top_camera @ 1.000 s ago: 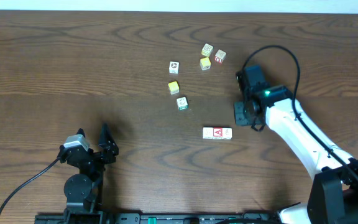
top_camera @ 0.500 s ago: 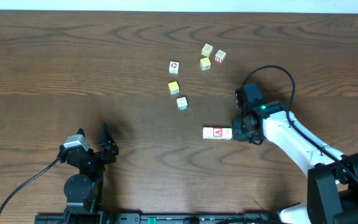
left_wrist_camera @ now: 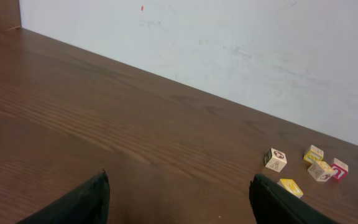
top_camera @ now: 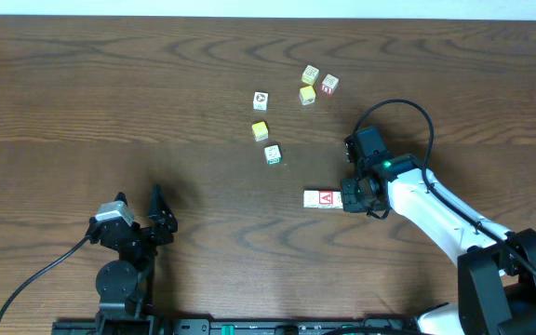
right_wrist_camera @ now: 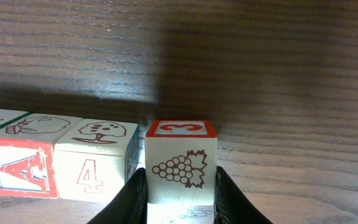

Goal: Lift 5 blocks
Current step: 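Lower the 3 block beside the 4 block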

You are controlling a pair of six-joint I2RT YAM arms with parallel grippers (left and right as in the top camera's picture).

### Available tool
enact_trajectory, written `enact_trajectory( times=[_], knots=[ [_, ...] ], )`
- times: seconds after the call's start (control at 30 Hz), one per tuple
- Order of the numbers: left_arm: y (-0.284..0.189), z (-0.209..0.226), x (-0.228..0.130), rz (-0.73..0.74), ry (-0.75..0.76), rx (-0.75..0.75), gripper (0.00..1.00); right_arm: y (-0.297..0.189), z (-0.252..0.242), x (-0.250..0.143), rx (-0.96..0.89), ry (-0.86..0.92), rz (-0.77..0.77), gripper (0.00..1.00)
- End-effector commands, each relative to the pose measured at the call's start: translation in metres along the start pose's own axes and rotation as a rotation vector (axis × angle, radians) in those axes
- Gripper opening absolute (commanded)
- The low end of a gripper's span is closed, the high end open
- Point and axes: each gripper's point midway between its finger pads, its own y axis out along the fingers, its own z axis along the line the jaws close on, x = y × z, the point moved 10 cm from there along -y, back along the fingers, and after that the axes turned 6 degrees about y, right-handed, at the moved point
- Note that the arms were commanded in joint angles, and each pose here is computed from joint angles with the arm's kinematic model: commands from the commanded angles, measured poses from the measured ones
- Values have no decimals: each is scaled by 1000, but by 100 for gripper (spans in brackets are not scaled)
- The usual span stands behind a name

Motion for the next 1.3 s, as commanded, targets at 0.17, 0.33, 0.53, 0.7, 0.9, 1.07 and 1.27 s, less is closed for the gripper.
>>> enact_trajectory(
  times=[0.17,0.33,0.53,0.7,0.9,1.07,1.27],
  knots=[
    [1,4,-12,52,6,27,72,2,1,-3,-4,6,6,17],
    [1,4,-12,52,6,27,72,2,1,-4,-8,5,14,18],
    [1,4,-12,52,6,27,73,2,0,-6,-15,25,30,24],
    [1,4,-12,52,6,27,73,2,0,-7,-16,26,32,28],
    [1,4,-12,52,6,27,72,2,0,-7,-16,26,32,35],
    [1,4,-12,52,6,27,73,2,0,-6,-15,27,30,38],
    [1,4,-12,52,6,27,72,2,0,-6,-15,27,30,25]
  ],
)
